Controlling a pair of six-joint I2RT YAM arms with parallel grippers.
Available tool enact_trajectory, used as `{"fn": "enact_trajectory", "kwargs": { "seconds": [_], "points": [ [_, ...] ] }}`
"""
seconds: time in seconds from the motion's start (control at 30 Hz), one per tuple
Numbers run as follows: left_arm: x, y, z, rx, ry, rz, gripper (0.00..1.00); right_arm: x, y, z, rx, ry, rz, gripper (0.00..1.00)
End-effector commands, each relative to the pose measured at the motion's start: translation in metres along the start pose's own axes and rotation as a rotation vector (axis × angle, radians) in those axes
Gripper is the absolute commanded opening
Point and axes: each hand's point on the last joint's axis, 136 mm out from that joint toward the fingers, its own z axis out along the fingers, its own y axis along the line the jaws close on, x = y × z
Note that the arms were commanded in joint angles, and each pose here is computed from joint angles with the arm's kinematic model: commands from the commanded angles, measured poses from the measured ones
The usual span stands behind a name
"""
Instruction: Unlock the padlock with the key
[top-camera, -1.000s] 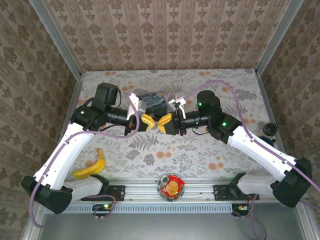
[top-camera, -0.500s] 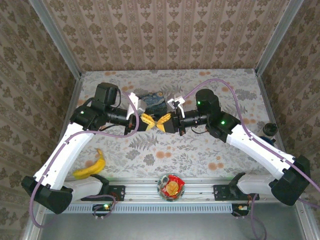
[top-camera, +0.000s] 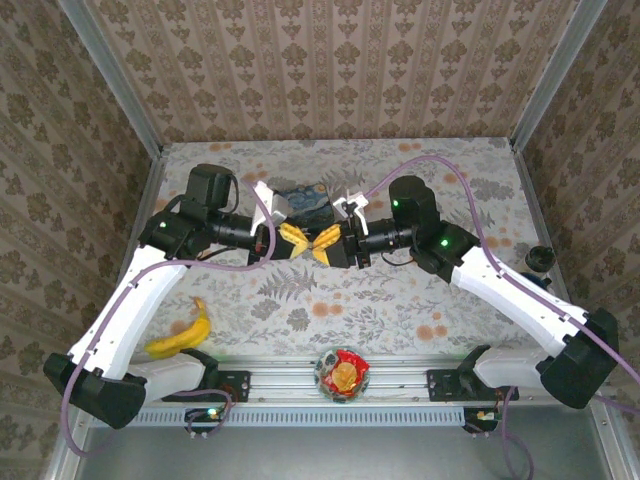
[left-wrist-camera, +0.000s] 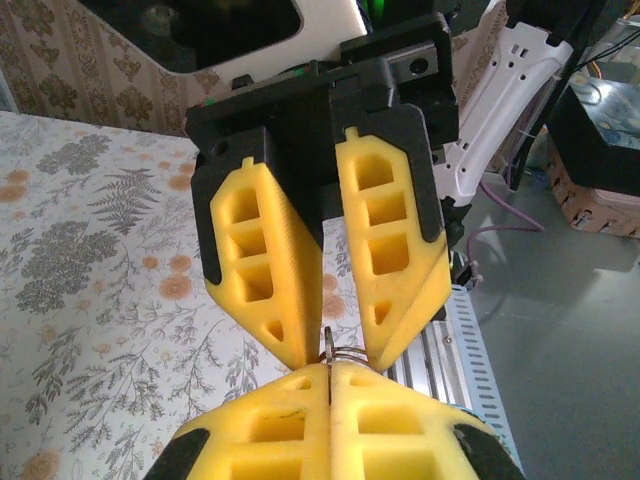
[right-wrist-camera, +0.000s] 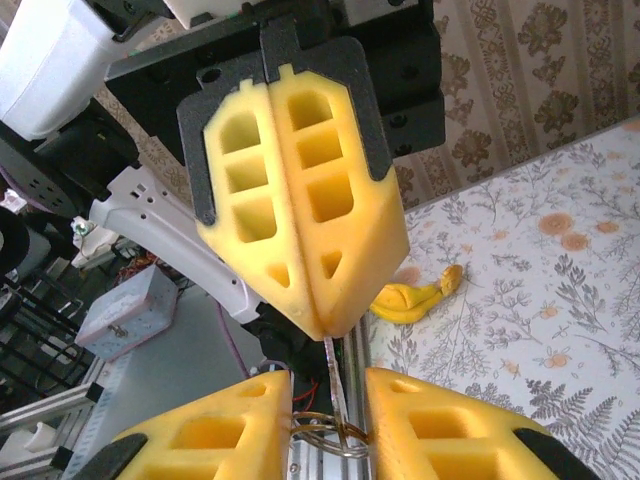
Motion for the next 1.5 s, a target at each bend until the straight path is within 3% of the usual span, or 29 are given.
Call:
{"fn": "enact_trajectory", "kwargs": {
  "seconds": [0.0, 0.23, 0.57, 0.8, 0.93, 1.13, 1.2, 1.3, 1.47],
  "points": [
    [-0.008, -0.006, -0.004, 0.01, -0.037, 0.025, 0.0, 0.002, 0.009, 0.001, -0.051, 0.033, 0.014, 0.25],
    [-0.009, -0.006, -0.005, 0.007, -0.04, 0.028, 0.0, 0.002, 0.007, 0.001, -0.037, 0.03, 0.009, 0.22],
    [-0.009, -0.004, -0.006, -0.002, -0.047, 0.022, 0.0, 0.001, 0.005, 0.0, -0.02, 0.025, -0.002, 0.0],
    [-0.011, 0.001, -0.008, -0.024, -0.071, -0.002, 0.0, 0.002, 0.004, -0.002, -0.003, 0.015, -0.009, 0.0],
    [-0.014, 0.015, -0.018, -0.078, -0.107, -0.038, 0.51, 0.001, -0.001, -0.007, 0.06, -0.007, -0.022, 0.0],
    [-0.027, 0.045, -0.036, -0.297, -0.205, -0.072, 0.89, 0.008, -0.023, -0.021, 0.213, -0.019, 0.023, 0.0],
    [-0.029, 0.063, -0.048, -0.446, -0.24, -0.095, 0.98, 0.013, -0.038, -0.029, 0.302, -0.016, 0.064, 0.0],
    [-0.015, 0.101, -0.074, -0.721, -0.279, -0.221, 1.0, 0.024, -0.062, -0.042, 0.436, -0.011, 0.143, 0.0],
    [0.051, 0.149, -0.093, -1.071, -0.204, -0.519, 1.0, 0.042, -0.082, -0.059, 0.523, -0.004, 0.253, 0.0]
  ]
}}
